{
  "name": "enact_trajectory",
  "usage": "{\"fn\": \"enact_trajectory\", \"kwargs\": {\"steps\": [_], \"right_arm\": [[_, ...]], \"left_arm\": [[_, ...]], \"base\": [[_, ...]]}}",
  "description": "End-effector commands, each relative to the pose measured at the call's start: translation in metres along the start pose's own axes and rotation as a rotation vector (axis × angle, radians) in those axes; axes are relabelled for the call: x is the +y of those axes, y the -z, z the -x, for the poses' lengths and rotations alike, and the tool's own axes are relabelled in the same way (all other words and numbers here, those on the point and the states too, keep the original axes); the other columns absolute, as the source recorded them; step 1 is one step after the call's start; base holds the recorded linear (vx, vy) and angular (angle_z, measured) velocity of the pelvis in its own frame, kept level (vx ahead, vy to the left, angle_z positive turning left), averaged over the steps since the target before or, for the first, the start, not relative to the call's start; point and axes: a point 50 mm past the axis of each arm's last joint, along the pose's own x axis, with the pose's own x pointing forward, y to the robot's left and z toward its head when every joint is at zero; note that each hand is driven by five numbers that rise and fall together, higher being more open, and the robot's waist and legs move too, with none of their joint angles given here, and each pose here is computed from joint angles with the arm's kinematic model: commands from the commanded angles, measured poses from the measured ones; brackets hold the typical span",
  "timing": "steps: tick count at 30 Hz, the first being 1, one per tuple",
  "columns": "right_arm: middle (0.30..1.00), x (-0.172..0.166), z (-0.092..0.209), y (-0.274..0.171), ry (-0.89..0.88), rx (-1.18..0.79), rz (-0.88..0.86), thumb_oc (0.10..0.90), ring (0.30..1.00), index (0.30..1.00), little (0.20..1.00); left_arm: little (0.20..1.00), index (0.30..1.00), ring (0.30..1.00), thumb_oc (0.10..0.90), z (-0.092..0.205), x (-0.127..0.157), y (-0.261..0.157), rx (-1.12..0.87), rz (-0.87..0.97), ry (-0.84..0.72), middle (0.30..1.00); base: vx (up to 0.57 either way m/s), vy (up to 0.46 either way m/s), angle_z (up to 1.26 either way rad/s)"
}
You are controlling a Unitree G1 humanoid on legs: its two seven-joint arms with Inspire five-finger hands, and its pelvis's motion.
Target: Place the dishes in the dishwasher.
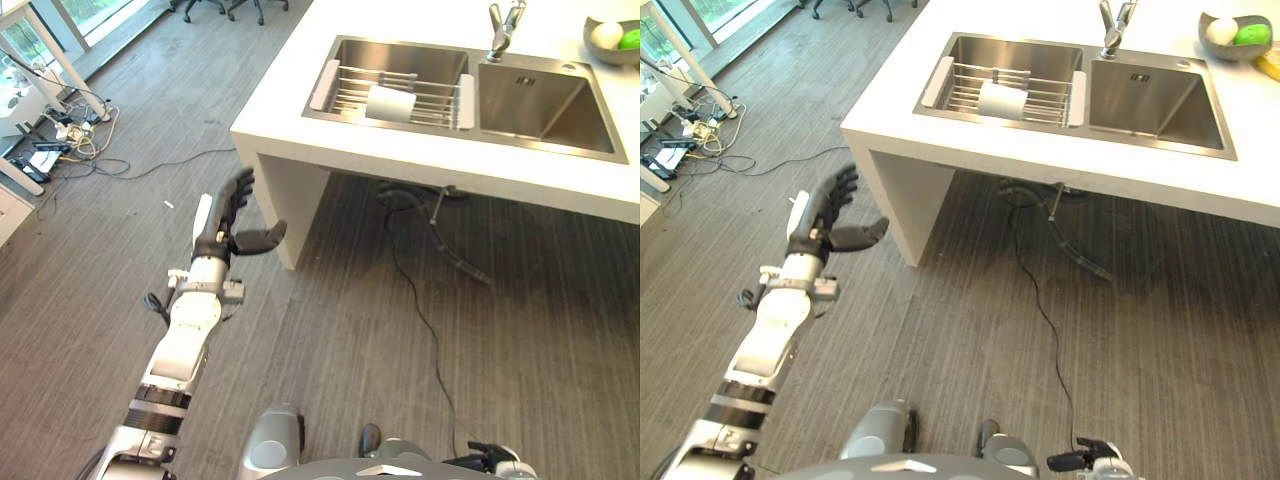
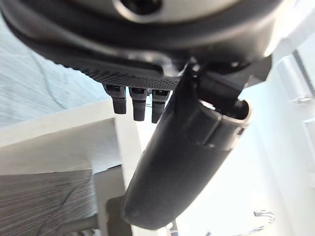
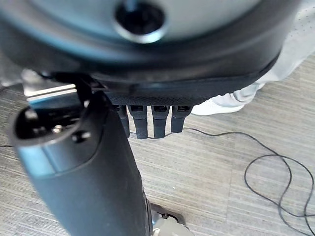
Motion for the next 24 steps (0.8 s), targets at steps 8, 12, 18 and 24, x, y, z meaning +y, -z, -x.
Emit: {"fn": "enact_trajectory", "kwargs": {"steps": [8, 12, 18, 24], "right_arm": [[0.900, -0.001, 0.000, 0.009, -0.035, 0.031, -0.004, 0.800, 0.900, 0.900, 0.900], [0.900, 0.001, 0.000, 0.002, -0.045, 0.019, -0.008, 0.800, 0.900, 0.900, 0.900], [0.900, 0.005, -0.001, -0.013, -0.060, -0.011, -0.011, 0.800, 0.900, 0.900, 0.900], [0.900, -0.009, 0.001, 0.020, -0.022, 0.100, -0.100, 0.800, 0.900, 0.900, 0.900]], "left_arm": [[0.900, 0.900, 0.900, 0.800, -0.004, 0.017, -0.085, -0.440, 0.034, -0.006, 0.900], [0.900, 0.900, 0.900, 0.800, -0.005, 0.013, -0.093, -0.466, 0.029, 0.035, 0.900], [0.900, 0.900, 0.900, 0.800, -0.007, 0.012, -0.107, -0.534, -0.024, 0.029, 0.900], [0.900, 0.900, 0.900, 0.800, -0.013, 0.001, -0.114, -0.568, -0.026, 0.051, 0.900]], "base": [[0.28, 0.124, -0.85], [0.14, 0.115, -0.37], [0.07, 0.088, -0.17], [0.28, -0.096, 0.04]]}}
